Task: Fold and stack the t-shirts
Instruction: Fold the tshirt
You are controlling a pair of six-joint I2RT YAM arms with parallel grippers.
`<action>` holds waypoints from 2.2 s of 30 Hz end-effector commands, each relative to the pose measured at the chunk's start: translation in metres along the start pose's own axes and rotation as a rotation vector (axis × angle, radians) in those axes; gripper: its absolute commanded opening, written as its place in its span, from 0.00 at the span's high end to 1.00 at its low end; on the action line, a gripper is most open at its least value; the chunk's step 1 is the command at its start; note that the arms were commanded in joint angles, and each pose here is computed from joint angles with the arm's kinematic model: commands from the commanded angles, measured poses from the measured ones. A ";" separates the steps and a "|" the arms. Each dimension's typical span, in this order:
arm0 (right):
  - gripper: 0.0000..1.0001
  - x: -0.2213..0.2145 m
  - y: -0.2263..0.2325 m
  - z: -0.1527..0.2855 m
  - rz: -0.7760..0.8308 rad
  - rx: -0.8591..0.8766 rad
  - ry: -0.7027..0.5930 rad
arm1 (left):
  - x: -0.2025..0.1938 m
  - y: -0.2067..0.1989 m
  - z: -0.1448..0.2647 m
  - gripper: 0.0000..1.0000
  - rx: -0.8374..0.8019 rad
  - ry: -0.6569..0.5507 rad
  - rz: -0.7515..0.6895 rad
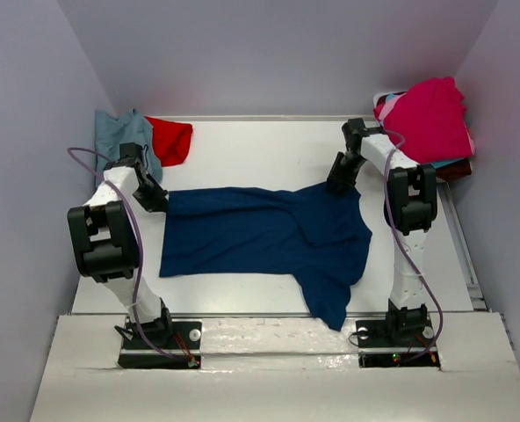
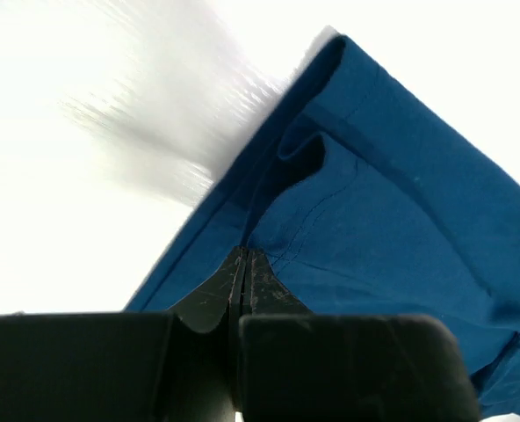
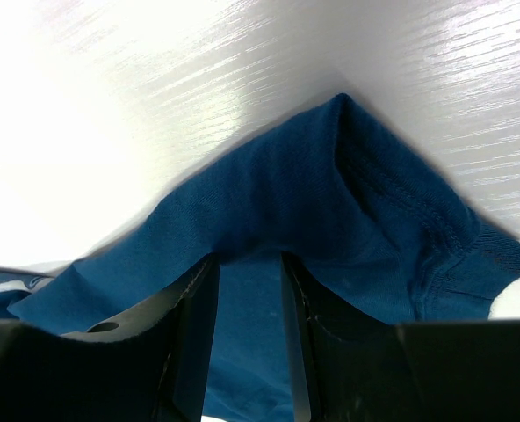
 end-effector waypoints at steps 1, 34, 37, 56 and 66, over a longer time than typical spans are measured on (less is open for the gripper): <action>0.59 0.000 -0.010 -0.009 0.010 -0.036 0.018 | 0.021 0.007 0.008 0.94 0.023 -0.052 -0.001; 0.59 0.005 -0.018 -0.009 -0.001 -0.051 0.019 | 0.017 -0.005 0.048 0.62 -0.099 -0.086 -0.040; 0.57 0.006 -0.017 -0.006 0.003 -0.051 0.014 | 0.022 -0.014 0.055 0.62 -0.095 -0.105 -0.077; 0.48 0.007 -0.011 0.017 0.015 -0.019 -0.013 | 0.039 -0.079 -0.012 0.64 -0.114 0.000 -0.238; 0.48 0.004 -0.011 0.018 0.015 -0.015 0.003 | 0.017 -0.063 -0.029 0.64 -0.053 0.048 -0.262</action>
Point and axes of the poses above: each gripper's point midway between its finger pads, its own z axis back along the fingers, its own y axis along the line the jaws close on, x = y × z, the point moved 5 cm from there along z, back along the fingers, and after that the axes turned 8 degrees about -z, right-handed, at the moved point
